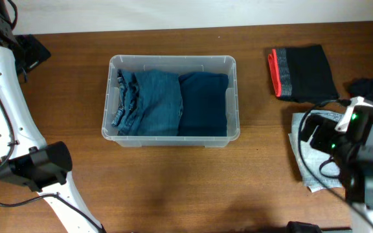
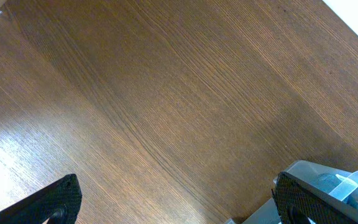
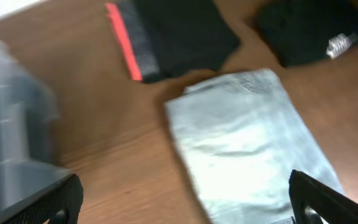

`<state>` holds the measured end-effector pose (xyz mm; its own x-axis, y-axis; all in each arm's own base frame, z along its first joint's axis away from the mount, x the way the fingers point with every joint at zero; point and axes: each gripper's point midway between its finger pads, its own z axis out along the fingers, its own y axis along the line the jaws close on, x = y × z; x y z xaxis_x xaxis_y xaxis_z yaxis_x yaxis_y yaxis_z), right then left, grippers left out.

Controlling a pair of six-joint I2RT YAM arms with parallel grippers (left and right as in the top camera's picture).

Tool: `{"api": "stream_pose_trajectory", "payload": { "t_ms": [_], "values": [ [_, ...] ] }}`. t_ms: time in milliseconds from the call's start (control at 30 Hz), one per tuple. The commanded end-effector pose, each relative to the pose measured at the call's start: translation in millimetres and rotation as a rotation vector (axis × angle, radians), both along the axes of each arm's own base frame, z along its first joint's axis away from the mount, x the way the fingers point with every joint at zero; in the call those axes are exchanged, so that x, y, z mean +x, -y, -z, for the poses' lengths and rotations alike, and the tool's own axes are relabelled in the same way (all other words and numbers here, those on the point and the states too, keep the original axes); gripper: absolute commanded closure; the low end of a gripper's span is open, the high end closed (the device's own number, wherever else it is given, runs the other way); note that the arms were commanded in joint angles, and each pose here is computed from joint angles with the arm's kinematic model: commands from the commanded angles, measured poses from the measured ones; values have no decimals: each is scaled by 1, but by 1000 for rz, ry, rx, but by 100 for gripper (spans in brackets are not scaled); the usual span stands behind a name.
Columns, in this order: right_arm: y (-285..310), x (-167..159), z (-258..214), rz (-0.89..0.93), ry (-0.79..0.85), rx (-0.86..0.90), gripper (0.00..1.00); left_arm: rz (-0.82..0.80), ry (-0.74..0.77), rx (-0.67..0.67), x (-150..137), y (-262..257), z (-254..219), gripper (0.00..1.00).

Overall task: Pack container
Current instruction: 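Move the right gripper over the folded light grey jeans, then lower the right gripper onto the grey jeans' right edge and grasp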

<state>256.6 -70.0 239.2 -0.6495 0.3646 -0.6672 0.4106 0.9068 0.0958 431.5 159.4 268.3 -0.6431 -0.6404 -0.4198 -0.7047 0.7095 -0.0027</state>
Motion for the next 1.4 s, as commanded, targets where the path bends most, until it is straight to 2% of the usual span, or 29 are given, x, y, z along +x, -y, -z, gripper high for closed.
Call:
{"api": "stream_pose_trajectory", "payload": {
  "t_ms": [0, 133, 300, 400, 467, 633, 667, 733, 900, 967, 1133, 1367],
  "values": [
    [25, 3, 9, 96, -49, 8, 2, -7, 9, 5, -3, 0, -5, 1],
    [39, 5, 42, 142, -180, 49, 2, -7, 9, 5, -3, 0, -5, 1],
    [27, 15, 78, 92, -292, 162, 2, -7, 9, 5, -3, 0, -5, 1],
    [17, 32, 86, 45, -276, 233, 2, -7, 9, 5, -3, 0, -5, 1],
    [22, 43, 85, 47, -241, 218, 2, -7, 10, 4, -3, 0, -5, 1],
    [65, 42, 78, 208, -182, 165, 1, -7, 9, 5, -3, 0, -5, 1],
    [74, 38, 79, 238, -180, 167, 5, -7, 9, 4, -3, 0, -5, 1],
    [88, 30, 81, 287, -185, 178, 21, -7, 9, 5, -3, 0, -5, 1],
    [108, 11, 97, 374, -242, 220, 69, -7, 9, 5, -3, 0, -5, 1],
    [109, 10, 107, 377, -273, 239, 79, -7, 10, 4, -3, 0, -5, 1],
    [112, 16, 139, 379, -351, 273, 95, -7, 10, 5, -3, 0, -5, 1],
    [117, 21, 182, 383, -441, 308, 96, -7, 9, 5, -3, 0, -5, 1]
  ]
}}
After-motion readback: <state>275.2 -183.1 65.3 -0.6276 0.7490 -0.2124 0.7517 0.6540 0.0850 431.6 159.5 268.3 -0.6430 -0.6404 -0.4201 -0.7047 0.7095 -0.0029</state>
